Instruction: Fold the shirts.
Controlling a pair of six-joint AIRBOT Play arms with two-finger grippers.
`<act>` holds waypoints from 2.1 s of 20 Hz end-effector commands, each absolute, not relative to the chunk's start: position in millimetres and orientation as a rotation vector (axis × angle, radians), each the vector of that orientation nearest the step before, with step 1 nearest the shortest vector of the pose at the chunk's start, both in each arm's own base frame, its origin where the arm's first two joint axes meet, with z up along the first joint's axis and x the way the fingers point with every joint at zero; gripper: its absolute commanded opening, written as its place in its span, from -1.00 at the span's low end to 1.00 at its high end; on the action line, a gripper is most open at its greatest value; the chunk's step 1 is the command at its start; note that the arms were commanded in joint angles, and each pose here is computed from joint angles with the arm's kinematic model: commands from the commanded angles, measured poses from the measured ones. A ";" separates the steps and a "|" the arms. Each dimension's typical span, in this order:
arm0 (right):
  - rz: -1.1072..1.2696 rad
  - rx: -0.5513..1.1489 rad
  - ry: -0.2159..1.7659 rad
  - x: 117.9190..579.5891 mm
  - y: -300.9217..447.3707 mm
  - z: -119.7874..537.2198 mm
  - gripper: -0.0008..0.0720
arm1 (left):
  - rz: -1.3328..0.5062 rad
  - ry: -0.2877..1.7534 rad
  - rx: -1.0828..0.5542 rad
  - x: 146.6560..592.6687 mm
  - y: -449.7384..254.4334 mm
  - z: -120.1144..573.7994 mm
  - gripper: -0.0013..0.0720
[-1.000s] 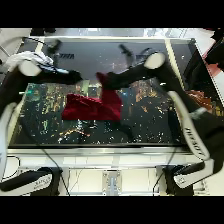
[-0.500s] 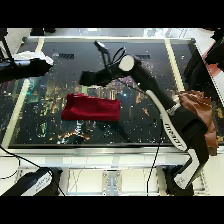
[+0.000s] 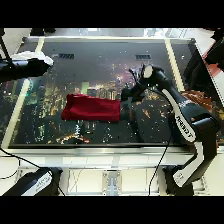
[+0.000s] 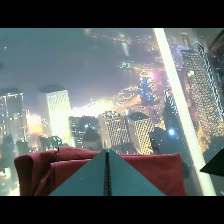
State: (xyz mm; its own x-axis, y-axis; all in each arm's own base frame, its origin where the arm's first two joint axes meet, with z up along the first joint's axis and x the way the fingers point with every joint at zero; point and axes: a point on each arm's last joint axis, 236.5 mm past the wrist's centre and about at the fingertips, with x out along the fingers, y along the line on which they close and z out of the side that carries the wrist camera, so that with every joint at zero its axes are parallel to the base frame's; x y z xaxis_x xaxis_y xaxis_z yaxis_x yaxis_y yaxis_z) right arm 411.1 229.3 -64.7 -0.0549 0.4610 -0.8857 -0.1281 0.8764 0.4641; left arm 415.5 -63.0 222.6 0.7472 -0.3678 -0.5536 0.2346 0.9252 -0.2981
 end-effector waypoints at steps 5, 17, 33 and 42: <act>0.653 0.766 1.448 420.1 296.6 -92.4 0.92 | -0.328 0.650 -0.189 415.4 -60.1 220.9 -0.92; 0.800 0.770 1.283 447.5 333.3 -26.4 -0.95 | -0.347 0.679 -0.169 409.7 -62.6 215.3 -0.92; 0.012 0.671 0.819 408.3 -125.8 204.4 -0.95 | -0.347 0.679 -0.170 409.9 -62.6 215.4 -0.92; -0.330 0.610 1.156 240.6 -155.5 157.1 -0.95 | -0.348 0.679 -0.171 409.7 -62.9 215.4 -0.92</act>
State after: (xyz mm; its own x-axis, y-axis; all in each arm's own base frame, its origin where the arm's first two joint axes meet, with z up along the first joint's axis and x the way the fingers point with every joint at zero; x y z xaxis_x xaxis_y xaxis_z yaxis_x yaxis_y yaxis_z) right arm 297.2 -141.3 182.9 0.5225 0.1444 -0.8403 0.4073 0.8236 0.3948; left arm 409.8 -63.1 215.4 0.7235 -0.3684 -0.5838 0.2588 0.9287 -0.2654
